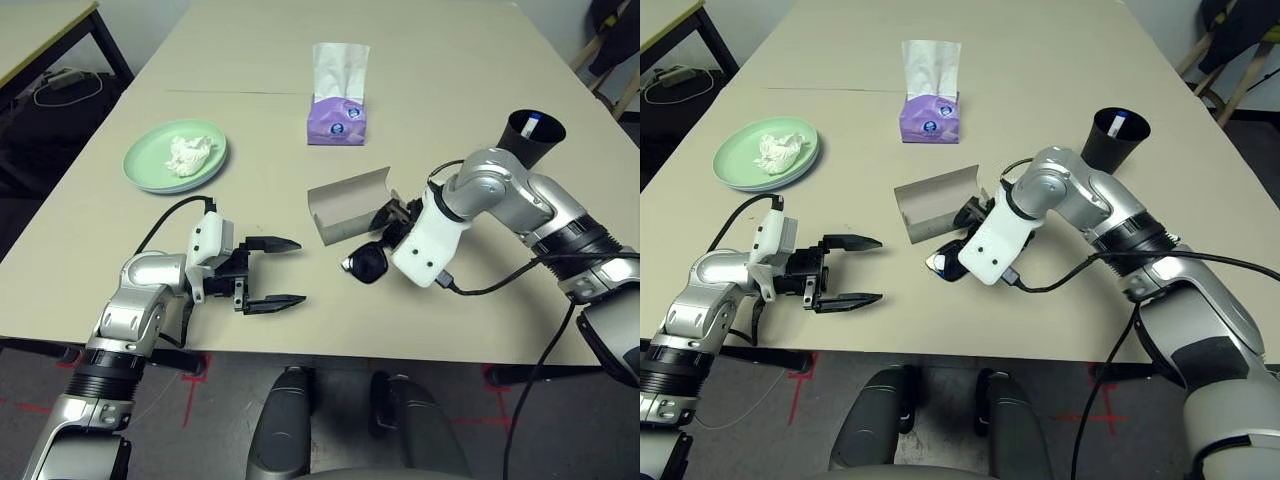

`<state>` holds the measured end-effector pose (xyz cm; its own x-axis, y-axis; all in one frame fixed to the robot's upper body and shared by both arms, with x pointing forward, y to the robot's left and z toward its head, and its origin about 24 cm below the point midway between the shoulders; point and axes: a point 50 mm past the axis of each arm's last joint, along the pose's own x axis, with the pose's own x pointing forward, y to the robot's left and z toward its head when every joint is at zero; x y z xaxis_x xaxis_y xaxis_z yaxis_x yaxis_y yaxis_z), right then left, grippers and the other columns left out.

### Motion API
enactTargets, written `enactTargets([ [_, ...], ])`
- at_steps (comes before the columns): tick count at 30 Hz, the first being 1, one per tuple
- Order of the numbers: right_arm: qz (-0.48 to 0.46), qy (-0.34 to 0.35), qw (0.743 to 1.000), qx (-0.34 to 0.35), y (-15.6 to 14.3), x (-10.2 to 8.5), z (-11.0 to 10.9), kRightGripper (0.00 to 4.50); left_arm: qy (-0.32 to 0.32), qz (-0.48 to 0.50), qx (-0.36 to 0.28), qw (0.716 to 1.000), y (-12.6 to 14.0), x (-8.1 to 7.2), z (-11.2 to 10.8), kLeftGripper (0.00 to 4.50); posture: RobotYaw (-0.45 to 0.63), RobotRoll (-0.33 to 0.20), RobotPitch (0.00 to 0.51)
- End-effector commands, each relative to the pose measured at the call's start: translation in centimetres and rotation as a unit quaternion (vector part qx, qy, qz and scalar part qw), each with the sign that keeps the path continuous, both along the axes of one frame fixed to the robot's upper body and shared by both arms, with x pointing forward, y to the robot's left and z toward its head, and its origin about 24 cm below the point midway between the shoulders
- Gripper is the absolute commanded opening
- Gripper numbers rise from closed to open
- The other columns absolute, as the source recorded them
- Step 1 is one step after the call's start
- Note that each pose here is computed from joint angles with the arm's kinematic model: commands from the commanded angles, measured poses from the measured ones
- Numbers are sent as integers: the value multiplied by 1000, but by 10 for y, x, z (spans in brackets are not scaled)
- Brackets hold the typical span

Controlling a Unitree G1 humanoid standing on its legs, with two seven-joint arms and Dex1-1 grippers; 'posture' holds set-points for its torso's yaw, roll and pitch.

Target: Organize and tidy the items on the table.

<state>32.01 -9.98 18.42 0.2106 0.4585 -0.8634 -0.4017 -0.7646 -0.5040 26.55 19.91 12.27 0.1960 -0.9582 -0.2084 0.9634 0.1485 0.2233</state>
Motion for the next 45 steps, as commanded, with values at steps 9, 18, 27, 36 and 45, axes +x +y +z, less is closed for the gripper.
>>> enactTargets([
  [9, -8, 64, 998, 4, 22, -21, 23, 4451, 4, -6, 10, 1000, -1, -3, -6, 4500, 246, 0, 147],
  [18, -28, 65, 997, -6, 19, -16, 20, 4451, 4, -5, 9, 1000, -2, -3, -6, 4500, 248, 0, 149],
  [27, -66, 70, 995, -15, 13, -10, 14, 4451, 5, -3, 9, 1000, -2, -4, -6, 4500, 251, 0, 152],
  [36, -110, 75, 991, -20, 11, -7, 8, 4451, 5, -2, 10, 1000, -2, -4, -6, 4500, 253, 0, 155],
  [45, -154, 95, 983, -20, 10, -4, -1, 4451, 2, -1, 9, 1000, -2, -4, -6, 4500, 252, 0, 154],
])
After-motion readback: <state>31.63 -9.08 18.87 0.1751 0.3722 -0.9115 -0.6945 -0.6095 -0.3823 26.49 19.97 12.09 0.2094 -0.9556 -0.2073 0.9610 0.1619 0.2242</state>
